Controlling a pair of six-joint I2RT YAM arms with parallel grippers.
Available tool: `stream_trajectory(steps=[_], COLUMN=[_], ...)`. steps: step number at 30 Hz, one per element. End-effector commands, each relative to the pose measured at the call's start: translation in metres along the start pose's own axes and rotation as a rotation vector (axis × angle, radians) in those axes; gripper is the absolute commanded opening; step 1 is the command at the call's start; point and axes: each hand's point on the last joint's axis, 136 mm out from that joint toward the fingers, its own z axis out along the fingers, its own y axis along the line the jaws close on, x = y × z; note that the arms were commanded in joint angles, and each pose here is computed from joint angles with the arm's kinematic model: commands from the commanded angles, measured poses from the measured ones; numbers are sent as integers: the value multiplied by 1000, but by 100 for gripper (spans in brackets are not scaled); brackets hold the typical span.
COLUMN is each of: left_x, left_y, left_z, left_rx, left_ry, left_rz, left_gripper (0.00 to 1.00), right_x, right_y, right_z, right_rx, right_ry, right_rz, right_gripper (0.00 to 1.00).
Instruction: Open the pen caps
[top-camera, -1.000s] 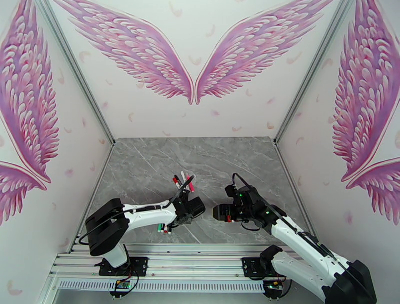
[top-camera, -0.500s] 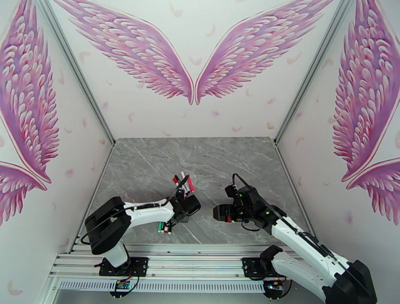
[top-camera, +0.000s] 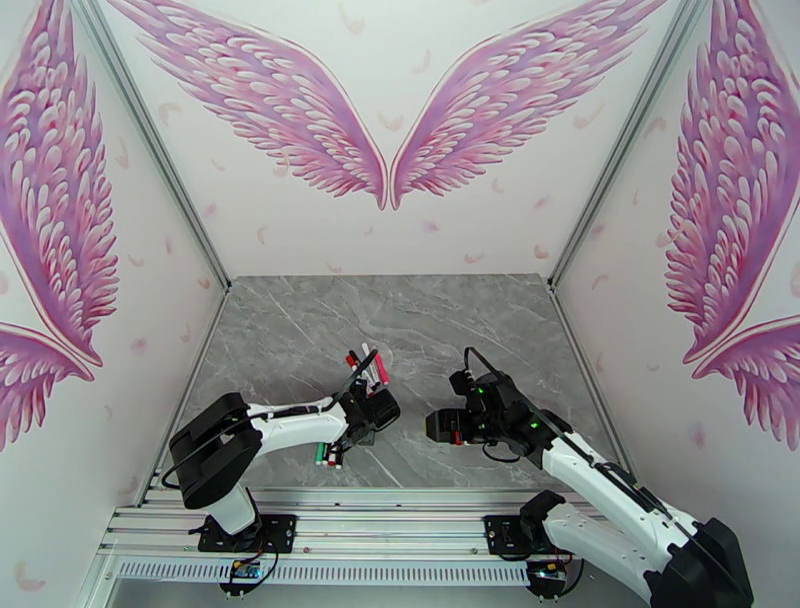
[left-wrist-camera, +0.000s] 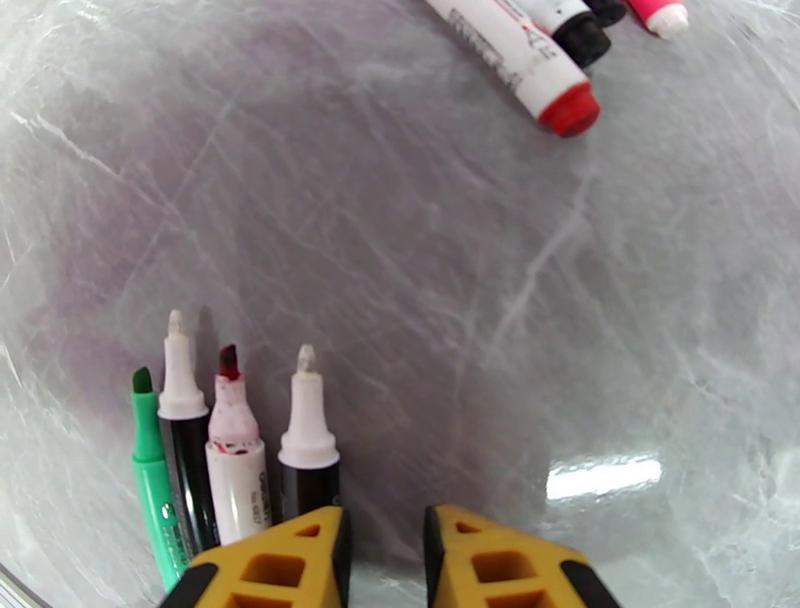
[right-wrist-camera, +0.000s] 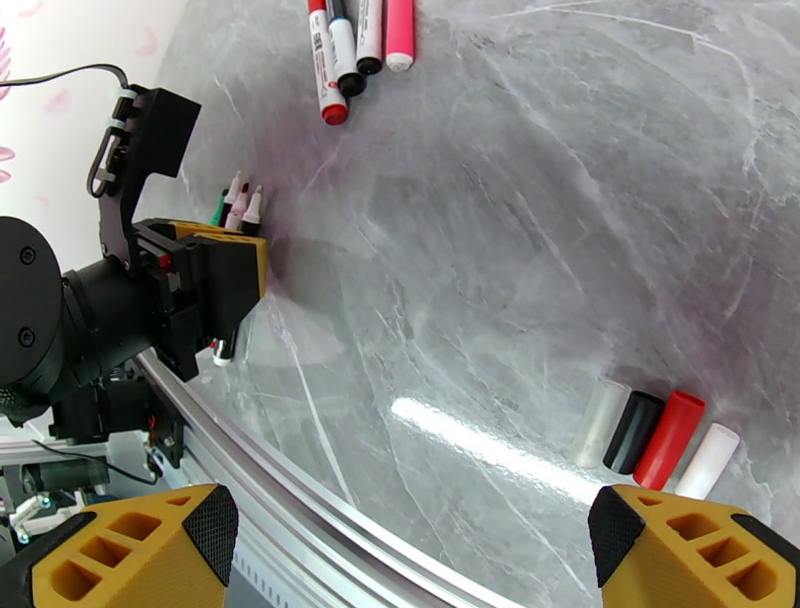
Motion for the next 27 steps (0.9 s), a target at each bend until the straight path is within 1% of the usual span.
stream_trajectory(steps=[1, 4, 7, 14, 16, 20, 24, 27], left_x=[-10, -21, -36, -78, -89, -108, -126, -138], left_y=[3, 1, -2, 3, 8, 18, 18, 10], left_z=[-9, -19, -29, -36, -34, -27, -22, -17], left_rx=[-1, 41, 117, 296, 324, 353, 366, 389], left_ry=[-21, -45, -68, -78, -75, -72, -73, -75], left_rz=[-13, -42, -83, -240, -292, -382, -421, -438], left_gripper=[28, 28, 28, 30, 36, 40, 43, 44], right_x=[-4, -6, -9, -15, -17, -23, -25, -24], right_y=[5, 7, 8, 12, 14, 18, 19, 17], right_z=[-2, -4, -6, -13, -15, -17, -16, -14], right_rx=[-3, -7, -12, -12, -14, -30, -34, -31], right_ry=[-8, -17, -32, -72, -83, -104, -110, -106], right_rz=[-13, -17, -22, -30, -28, -21, -20, -17], right_gripper=[99, 99, 99, 99, 99, 99, 99, 99])
